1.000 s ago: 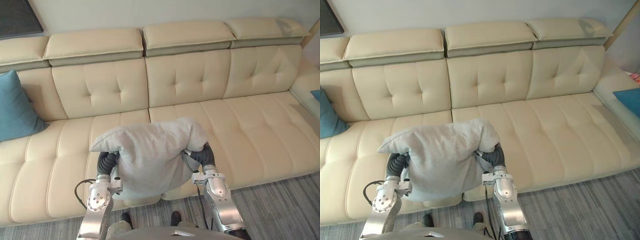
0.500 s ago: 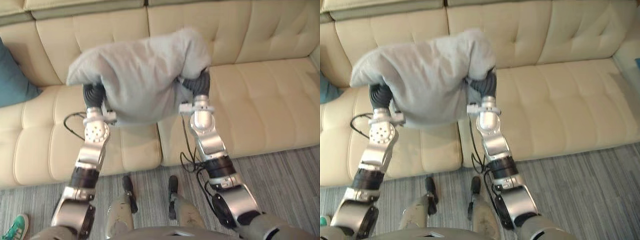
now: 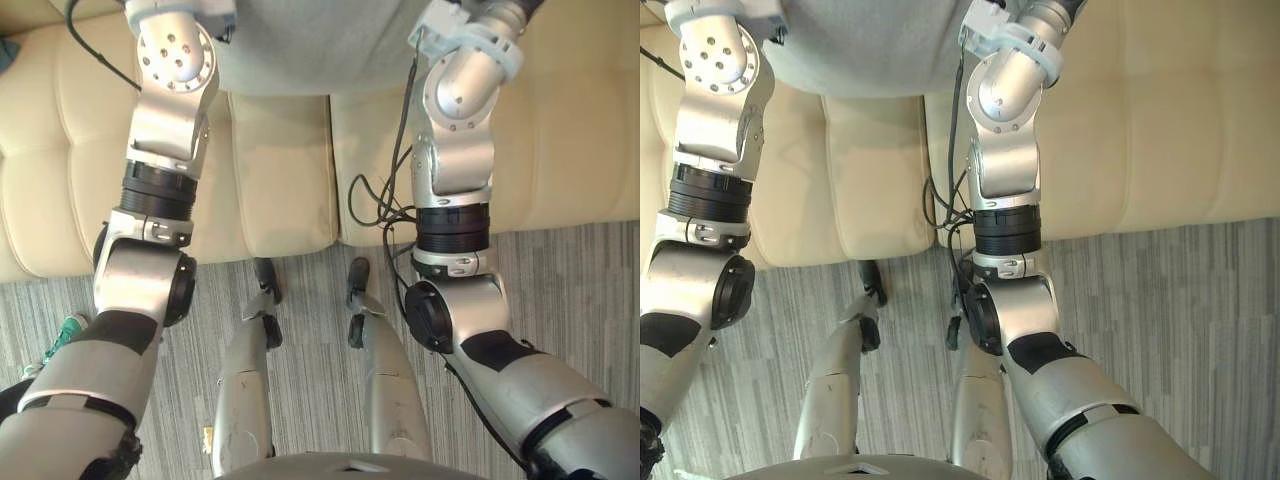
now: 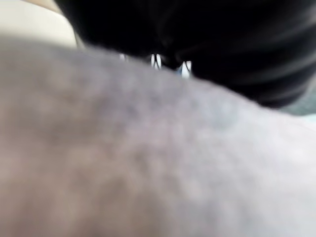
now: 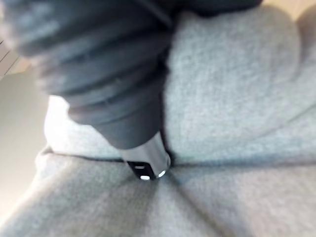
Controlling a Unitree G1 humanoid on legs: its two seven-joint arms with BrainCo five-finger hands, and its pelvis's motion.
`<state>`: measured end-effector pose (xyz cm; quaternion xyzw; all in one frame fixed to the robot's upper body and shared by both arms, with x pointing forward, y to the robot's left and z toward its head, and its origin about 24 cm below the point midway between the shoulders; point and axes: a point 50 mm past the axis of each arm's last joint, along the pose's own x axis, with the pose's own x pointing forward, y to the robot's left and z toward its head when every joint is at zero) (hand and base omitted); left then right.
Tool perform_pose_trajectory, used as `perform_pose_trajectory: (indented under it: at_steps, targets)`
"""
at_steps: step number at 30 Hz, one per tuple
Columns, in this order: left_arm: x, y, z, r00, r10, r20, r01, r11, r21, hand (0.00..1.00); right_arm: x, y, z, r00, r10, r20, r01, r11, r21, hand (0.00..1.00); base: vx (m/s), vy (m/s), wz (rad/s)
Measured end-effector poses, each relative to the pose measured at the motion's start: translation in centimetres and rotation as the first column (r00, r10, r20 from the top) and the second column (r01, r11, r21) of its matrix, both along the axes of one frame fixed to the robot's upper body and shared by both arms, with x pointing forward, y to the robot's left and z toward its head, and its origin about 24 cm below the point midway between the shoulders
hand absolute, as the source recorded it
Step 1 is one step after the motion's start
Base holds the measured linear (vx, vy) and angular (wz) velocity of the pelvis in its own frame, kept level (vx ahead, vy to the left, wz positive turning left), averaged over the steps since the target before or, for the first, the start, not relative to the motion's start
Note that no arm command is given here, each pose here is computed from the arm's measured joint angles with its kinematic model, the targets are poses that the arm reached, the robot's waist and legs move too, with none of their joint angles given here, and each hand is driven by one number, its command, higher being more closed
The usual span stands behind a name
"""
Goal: Pick up cushions and gather them together orderly.
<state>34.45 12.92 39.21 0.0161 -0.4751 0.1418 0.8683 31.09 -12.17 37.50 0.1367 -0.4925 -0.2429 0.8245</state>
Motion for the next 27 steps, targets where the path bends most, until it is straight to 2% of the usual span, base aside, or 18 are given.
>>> perform_pose_trajectory:
  at_steps: [4,5,6,10,15,22,27]
  targets:
    - [-0.3,-0.1,0.8,1.0,-0.014,0.014,0.015,0.999,-0.028,1.0,-0.4,-0.2,1.3,1.0,-0.001,0.025,0.0,1.0,0.027,1.0,0.02,-0.015,0.03]
    - [-0.3,-0.1,0.9,1.0,-0.017,0.015,0.018,0.999,-0.034,0.0,-0.5,-0.3,1.5,1.0,-0.001,0.031,0.0,1.0,0.03,1.0,0.02,-0.013,0.06]
    - [-0.4,-0.1,1.2,1.0,-0.018,0.023,0.019,0.999,-0.04,0.0,-0.7,-0.2,1.9,0.999,0.001,0.046,-0.002,0.999,0.035,0.0,0.03,-0.02,0.11]
    - [-1.1,0.0,2.7,0.998,-0.025,0.063,0.03,0.997,-0.075,0.0,-1.3,-1.2,3.0,0.996,-0.037,0.083,0.025,0.991,0.132,0.0,0.03,-0.02,0.17]
    - [-1.0,0.5,2.6,0.998,-0.038,0.058,0.047,0.986,-0.159,0.0,-2.8,-1.4,5.3,0.985,-0.056,0.166,0.034,0.99,0.134,0.0,0.05,-0.03,0.14]
    - [-1.4,0.6,3.0,0.996,-0.036,0.081,0.048,0.987,-0.152,0.0,-2.5,-2.7,4.8,0.985,-0.088,0.148,0.068,0.989,0.135,0.0,0.02,-0.04,0.08]
    - [-1.4,2.0,3.4,0.998,-0.002,0.061,0.008,0.994,-0.105,0.0,-1.5,-4.8,4.4,0.99,-0.101,0.097,0.088,0.988,0.128,0.0,0.0,-0.039,0.03]
